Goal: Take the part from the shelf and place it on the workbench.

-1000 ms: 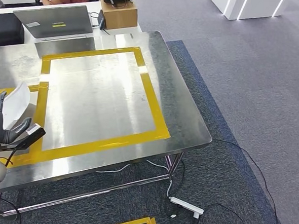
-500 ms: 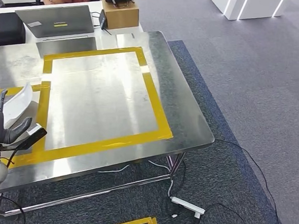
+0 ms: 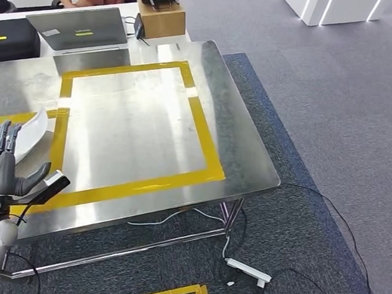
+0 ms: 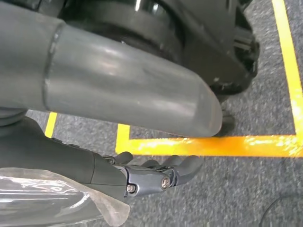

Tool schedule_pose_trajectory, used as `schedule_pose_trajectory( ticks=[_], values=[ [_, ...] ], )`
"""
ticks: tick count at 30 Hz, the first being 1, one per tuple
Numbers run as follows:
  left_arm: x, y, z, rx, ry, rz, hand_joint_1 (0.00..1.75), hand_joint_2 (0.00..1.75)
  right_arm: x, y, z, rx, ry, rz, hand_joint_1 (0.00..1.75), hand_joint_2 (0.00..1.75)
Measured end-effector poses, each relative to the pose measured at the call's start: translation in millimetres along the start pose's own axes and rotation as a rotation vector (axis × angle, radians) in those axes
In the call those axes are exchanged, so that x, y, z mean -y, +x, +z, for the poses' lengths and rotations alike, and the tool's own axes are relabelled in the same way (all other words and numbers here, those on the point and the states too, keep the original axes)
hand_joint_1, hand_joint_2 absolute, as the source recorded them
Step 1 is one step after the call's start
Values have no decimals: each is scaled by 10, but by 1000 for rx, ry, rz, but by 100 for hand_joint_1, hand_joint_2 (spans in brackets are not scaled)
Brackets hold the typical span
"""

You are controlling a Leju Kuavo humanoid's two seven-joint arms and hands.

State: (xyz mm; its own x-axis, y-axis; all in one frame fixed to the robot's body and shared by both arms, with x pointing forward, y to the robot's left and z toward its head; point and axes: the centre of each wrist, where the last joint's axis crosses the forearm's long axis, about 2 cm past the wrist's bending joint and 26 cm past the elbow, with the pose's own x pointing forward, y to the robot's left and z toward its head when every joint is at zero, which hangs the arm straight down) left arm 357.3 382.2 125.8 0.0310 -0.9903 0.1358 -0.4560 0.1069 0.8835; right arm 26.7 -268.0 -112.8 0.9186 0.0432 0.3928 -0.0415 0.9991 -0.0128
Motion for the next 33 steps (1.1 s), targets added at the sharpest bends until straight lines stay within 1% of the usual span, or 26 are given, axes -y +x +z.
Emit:
schedule_pose_trajectory(
  ticks=[8, 18, 21, 28, 33],
  values=[
    [13, -22, 101, 5, -20, -1, 0, 0, -22, 4, 0, -4, 5, 13, 0, 0],
    [-29, 6, 53, 17, -1, 14, 0, 0, -20, 8, -2, -4, 6, 17, 0, 0],
    [-19, 14, 75, 13, -7, 40, 0, 0, -20, 10, -2, -6, 6, 17, 0, 0],
    [16, 0, 247, -16, -16, 115, 0, 0, -10, 33, -10, -8, 2, 19, 0, 0],
    [80, -96, 539, -66, -49, 137, 0, 0, -26, 14, -3, -22, 5, 22, 0, 0]
  ],
)
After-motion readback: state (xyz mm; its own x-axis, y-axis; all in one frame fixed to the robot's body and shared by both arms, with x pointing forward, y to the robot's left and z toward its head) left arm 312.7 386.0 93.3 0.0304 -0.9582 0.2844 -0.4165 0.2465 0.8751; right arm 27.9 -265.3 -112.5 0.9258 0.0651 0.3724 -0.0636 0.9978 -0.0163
